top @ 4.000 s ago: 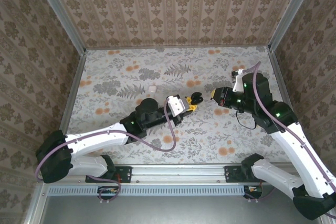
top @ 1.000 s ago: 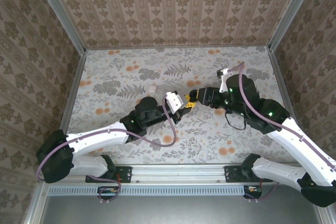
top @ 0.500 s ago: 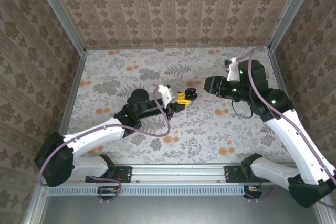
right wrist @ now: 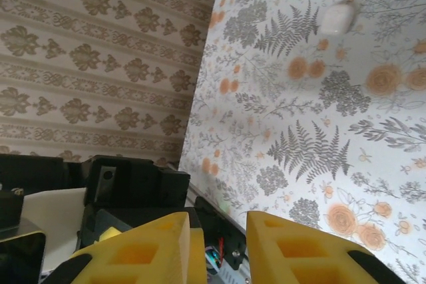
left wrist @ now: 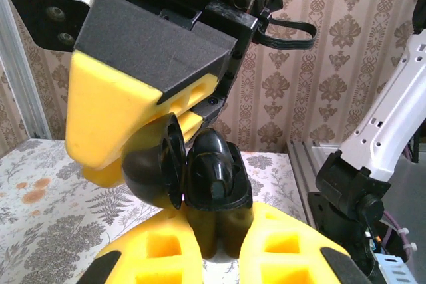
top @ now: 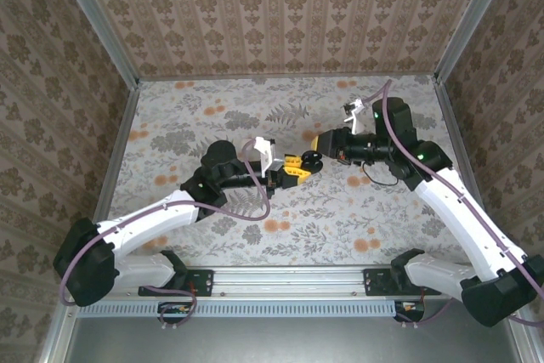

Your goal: Insert wireless bluetooth earbuds into charging case

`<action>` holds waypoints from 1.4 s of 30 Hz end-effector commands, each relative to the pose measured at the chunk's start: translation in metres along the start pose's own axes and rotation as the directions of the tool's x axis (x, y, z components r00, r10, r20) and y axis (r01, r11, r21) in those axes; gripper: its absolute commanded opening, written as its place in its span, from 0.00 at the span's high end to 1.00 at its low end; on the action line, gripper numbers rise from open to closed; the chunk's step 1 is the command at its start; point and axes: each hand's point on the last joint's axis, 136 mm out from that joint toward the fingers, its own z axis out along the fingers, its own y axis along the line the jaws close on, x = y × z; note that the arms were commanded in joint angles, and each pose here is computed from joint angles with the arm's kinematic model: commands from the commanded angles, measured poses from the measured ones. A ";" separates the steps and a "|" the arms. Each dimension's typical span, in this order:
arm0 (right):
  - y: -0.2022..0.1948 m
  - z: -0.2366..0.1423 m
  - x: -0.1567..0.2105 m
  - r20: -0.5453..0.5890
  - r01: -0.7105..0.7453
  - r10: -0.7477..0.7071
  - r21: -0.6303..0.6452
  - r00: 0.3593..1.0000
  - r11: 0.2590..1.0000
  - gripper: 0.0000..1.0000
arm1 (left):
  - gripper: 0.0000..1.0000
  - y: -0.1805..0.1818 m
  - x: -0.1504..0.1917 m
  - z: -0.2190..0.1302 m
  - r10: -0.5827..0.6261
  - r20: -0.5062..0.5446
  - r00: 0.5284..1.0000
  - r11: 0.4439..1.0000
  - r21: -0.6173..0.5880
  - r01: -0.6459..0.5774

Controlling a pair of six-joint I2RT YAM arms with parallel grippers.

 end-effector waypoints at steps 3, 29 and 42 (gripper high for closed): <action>0.024 -0.006 0.021 -0.051 0.033 -0.039 -0.110 0.998 0.993 0.73 | 1.00 0.006 -0.023 0.000 0.018 0.051 0.999 1.000 -0.018 -0.017; -0.017 -0.049 0.012 0.135 0.165 -0.199 0.231 0.971 0.959 0.55 | 1.00 0.082 0.033 -0.057 -0.240 0.049 0.970 0.892 -0.382 0.240; -0.072 -0.053 0.008 0.172 0.115 -0.205 0.425 0.964 0.898 0.44 | 1.00 0.116 0.119 -0.064 -0.466 -0.061 0.883 0.751 -0.555 0.359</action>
